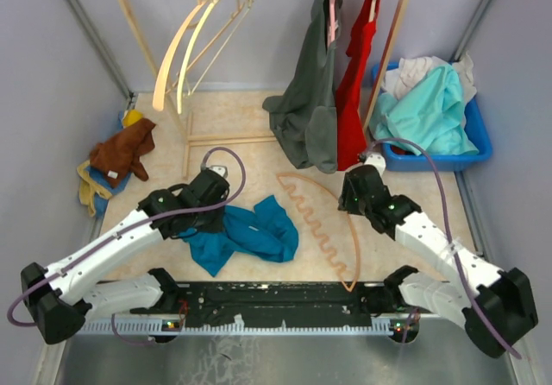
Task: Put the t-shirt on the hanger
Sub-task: Pick up the hanger at the center of the board.
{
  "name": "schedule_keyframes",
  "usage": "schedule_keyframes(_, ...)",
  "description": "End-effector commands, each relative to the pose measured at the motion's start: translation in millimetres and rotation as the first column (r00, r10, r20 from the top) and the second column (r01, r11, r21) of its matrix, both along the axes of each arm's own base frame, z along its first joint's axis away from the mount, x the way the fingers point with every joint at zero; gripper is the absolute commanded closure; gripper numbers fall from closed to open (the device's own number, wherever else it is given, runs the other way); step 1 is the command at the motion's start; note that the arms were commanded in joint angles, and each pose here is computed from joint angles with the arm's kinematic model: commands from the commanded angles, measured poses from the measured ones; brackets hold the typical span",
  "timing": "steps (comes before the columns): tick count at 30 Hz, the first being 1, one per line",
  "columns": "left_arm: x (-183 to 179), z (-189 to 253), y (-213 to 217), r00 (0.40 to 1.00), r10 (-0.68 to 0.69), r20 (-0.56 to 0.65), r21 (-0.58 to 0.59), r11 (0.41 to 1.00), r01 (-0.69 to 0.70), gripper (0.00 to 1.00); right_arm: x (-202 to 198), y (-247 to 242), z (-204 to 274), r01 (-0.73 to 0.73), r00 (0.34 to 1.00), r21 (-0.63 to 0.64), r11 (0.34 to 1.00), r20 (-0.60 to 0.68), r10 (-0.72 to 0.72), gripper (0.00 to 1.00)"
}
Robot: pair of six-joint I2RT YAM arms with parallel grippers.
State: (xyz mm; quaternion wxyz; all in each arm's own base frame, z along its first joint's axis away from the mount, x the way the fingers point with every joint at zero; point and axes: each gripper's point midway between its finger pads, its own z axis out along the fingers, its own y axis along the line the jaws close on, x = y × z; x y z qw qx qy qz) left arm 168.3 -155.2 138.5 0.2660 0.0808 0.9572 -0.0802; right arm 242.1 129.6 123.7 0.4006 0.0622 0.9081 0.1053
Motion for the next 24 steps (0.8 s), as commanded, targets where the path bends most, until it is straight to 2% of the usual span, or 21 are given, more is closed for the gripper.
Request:
schedule_keyframes(1,10.0,13.9,-10.9,0.999,-0.029,0.043,-0.029,0.999,0.03,1.0,28.9,2.9,-5.8,-0.08,0.996,-0.026,0.996,0.023,0.081,0.56)
schedule_keyframes(5,11.7,15.2,-13.6,0.998,-0.039,0.048,-0.032,0.999,0.041,1.0,48.9,12.6,-13.3,-0.133,0.991,-0.074,0.988,0.006,0.134,0.54)
schedule_keyframes(16,15.6,22.4,-18.5,0.995,-0.066,0.071,-0.042,0.997,0.07,1.0,78.1,16.8,-48.5,-0.224,0.975,-0.224,0.948,-0.056,0.217,0.39)
schedule_keyframes(20,16.7,22.0,-20.6,0.995,-0.075,0.067,-0.04,0.996,0.078,1.0,87.3,24.9,-58.9,-0.256,0.967,-0.225,0.94,-0.075,0.245,0.39)
schedule_keyframes(24,18.0,23.4,-22.4,0.994,-0.081,0.069,-0.041,0.996,0.084,1.0,86.6,33.2,-71.8,-0.287,0.957,-0.197,0.937,-0.106,0.271,0.46)
